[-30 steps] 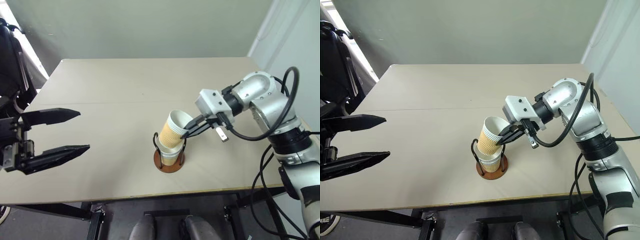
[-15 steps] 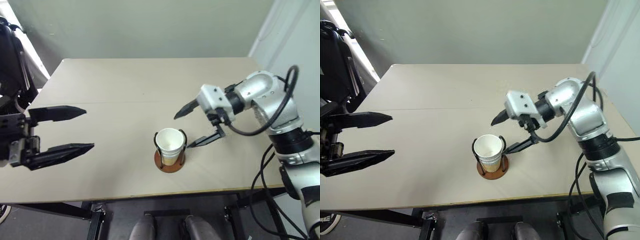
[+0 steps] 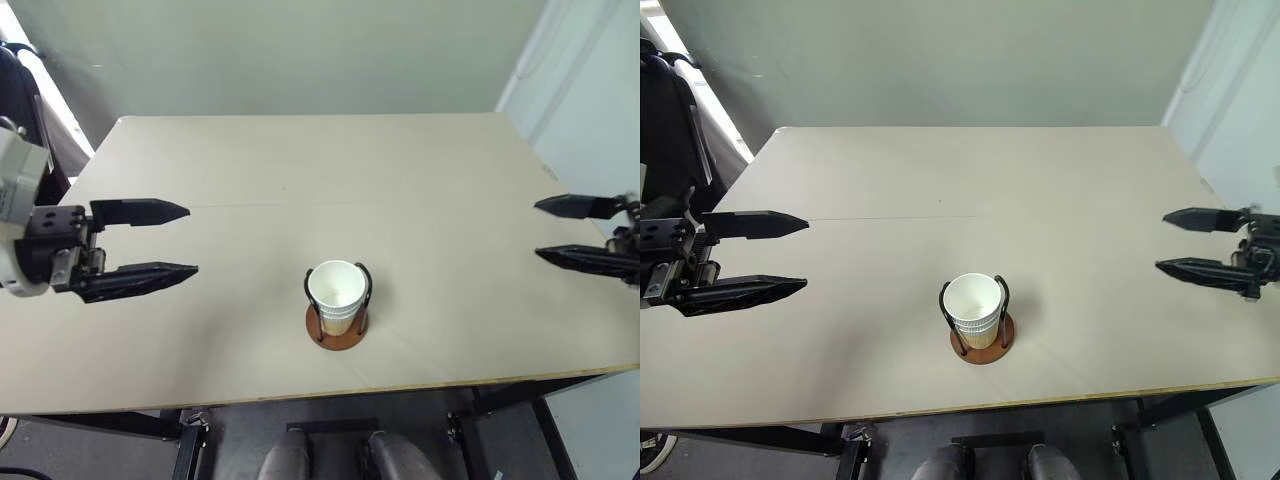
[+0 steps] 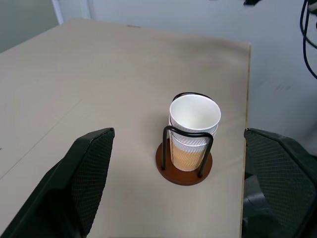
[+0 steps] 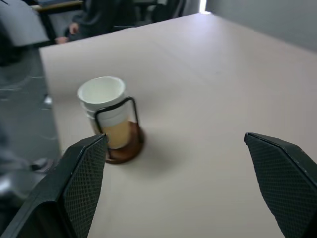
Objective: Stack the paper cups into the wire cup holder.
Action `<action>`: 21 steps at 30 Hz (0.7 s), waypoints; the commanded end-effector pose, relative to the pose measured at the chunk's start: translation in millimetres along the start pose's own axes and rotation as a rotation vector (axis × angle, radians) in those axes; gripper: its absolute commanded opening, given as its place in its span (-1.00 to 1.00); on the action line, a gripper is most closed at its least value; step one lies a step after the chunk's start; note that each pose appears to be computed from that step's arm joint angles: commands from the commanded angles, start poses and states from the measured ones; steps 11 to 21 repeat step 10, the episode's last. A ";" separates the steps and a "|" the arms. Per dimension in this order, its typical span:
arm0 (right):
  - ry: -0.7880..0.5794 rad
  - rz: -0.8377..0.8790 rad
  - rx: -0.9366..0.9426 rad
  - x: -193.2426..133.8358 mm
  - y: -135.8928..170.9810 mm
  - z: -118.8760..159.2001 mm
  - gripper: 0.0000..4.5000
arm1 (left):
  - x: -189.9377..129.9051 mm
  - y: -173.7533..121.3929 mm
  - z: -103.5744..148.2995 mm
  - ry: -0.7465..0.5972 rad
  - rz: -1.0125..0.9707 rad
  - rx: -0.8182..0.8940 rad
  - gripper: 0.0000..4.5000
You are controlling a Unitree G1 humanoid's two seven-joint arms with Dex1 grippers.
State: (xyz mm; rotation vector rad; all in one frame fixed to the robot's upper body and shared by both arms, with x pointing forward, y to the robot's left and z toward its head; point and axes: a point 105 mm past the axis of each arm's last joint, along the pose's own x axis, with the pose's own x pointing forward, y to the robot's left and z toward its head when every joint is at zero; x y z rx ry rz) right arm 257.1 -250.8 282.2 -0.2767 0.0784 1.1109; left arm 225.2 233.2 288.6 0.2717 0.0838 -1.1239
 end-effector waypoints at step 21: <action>-0.009 0.018 -0.071 -1.2 3.5 12.7 0.98 | -1.1 -7.6 6.0 0.007 0.007 0.020 1.00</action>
